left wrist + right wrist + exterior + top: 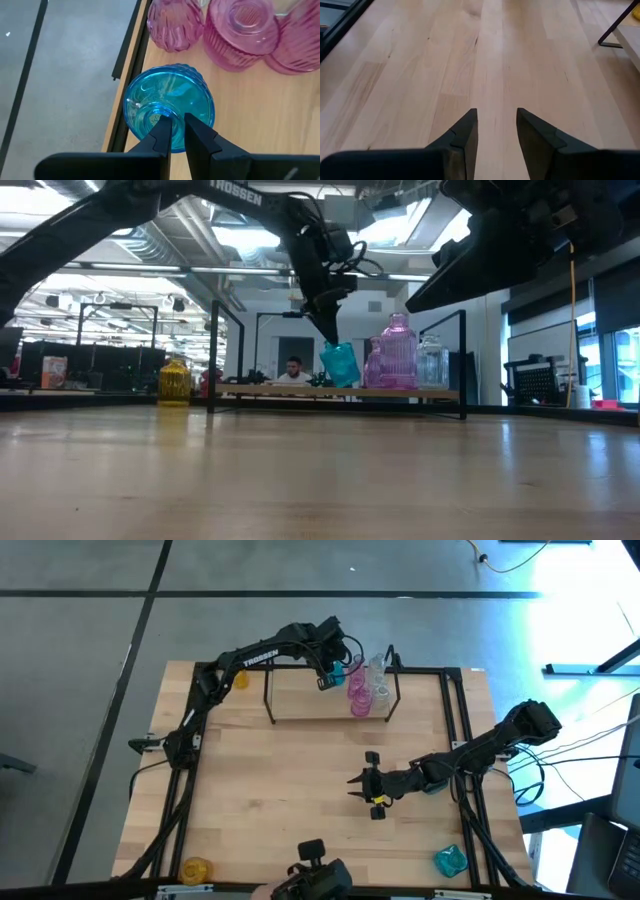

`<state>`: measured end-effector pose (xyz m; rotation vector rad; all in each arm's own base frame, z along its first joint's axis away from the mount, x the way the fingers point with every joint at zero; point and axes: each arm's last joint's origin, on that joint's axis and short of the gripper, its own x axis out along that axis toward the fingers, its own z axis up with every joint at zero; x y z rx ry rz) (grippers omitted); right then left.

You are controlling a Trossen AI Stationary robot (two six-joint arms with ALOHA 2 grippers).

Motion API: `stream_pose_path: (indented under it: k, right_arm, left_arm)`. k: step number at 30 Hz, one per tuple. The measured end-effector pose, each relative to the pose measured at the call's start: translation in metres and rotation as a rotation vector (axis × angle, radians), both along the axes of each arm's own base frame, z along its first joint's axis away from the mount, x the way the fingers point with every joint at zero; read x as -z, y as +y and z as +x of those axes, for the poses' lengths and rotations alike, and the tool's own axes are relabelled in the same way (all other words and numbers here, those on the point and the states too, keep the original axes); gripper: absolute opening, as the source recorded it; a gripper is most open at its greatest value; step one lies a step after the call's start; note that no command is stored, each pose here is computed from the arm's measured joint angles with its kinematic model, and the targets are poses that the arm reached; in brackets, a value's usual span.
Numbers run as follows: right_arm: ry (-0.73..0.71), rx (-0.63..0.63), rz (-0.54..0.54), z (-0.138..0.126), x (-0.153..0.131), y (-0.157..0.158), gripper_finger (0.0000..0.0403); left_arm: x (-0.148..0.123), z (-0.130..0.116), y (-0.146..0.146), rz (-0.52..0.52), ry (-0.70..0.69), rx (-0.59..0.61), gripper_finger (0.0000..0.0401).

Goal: Sort vases onto shelf
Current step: Put the top left blue vase to the left side of the top violet vase on the shelf

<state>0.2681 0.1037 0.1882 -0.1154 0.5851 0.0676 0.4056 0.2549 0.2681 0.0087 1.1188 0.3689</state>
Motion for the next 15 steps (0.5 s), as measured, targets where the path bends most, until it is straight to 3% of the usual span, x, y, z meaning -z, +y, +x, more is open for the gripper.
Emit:
stream_pose_path:
  k: [10, 15]
  right_arm:
    - [0.003, 0.001, -0.010, -0.0002, 0.0004, -0.0003, 0.0120]
    - [0.004, 0.001, -0.011, -0.0003, 0.0004, -0.0003, 0.0120]
  left_arm:
    - [-0.0006, 0.0011, -0.0021, 0.001, -0.001, 0.007, 0.0030]
    - [-0.0010, 0.0019, -0.0017, 0.007, -0.009, 0.007, 0.0058]
